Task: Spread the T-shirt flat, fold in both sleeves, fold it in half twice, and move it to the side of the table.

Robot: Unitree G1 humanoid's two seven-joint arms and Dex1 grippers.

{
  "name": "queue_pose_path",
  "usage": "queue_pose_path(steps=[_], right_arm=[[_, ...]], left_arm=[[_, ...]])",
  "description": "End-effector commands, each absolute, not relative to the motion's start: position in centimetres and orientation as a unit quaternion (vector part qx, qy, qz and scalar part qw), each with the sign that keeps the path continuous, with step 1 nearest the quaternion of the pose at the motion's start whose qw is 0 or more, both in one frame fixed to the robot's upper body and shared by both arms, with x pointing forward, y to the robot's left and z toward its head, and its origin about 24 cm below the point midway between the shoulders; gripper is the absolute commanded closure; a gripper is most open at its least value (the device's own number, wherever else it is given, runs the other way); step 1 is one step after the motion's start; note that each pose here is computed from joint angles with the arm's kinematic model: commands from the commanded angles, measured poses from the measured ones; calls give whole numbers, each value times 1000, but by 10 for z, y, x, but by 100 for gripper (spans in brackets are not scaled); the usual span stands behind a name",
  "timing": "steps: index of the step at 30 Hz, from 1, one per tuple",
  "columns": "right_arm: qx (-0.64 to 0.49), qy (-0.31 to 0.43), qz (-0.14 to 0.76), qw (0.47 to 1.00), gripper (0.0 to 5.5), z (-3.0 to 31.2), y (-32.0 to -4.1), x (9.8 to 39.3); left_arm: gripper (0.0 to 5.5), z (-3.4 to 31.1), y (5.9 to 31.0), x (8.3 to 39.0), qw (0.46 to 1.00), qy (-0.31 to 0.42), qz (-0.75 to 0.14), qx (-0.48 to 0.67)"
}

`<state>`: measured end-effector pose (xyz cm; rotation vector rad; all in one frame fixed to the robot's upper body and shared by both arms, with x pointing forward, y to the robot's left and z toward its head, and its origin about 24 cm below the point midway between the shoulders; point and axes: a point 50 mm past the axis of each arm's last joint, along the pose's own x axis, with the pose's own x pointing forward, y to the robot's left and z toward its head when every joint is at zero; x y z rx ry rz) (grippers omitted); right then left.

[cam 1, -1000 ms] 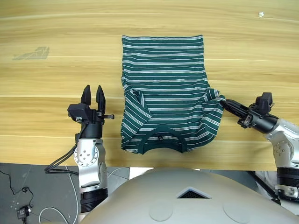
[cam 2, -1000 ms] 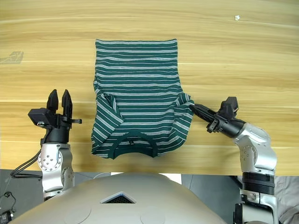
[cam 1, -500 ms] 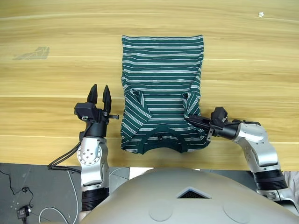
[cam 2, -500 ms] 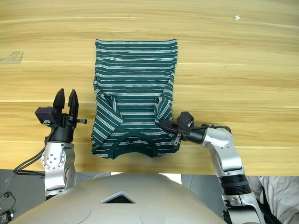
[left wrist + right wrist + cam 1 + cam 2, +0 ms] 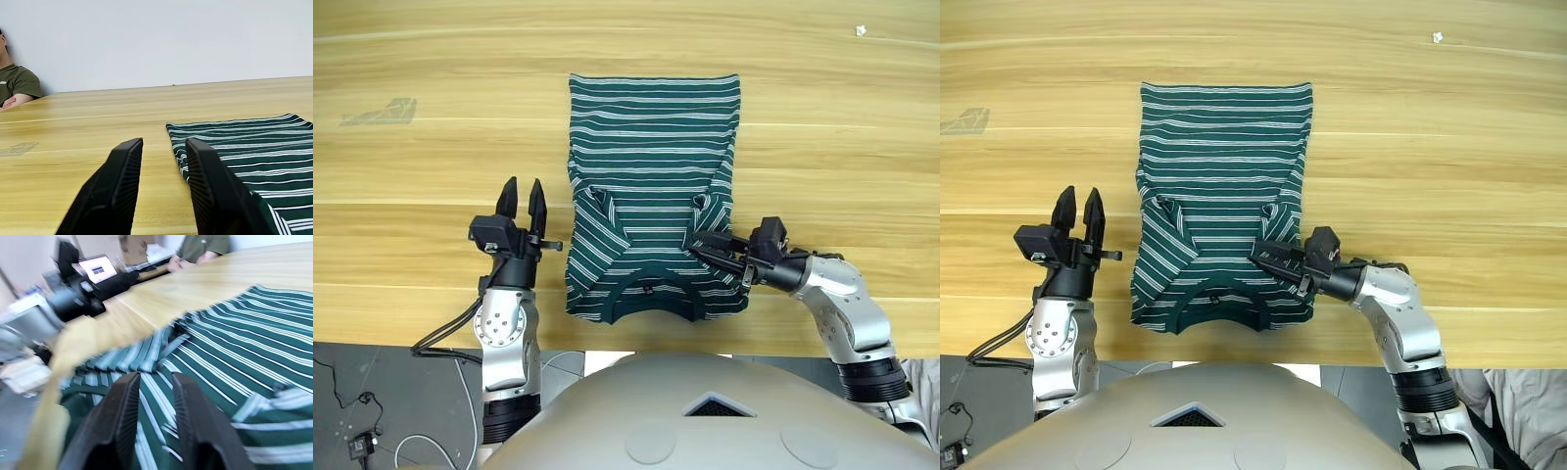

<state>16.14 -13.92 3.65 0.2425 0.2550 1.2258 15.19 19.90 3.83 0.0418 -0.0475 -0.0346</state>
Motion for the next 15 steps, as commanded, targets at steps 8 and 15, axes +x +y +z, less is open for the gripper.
queue_pose_path(steps=[8,15], right_arm=[[41,68,474,877,365,53,-187,184],[-360,-57,428,827,299,69,-228,187]], left_arm=[[387,37,203,152,999,-12,-27,30],[309,62,236,136,878,-3,-234,418]])
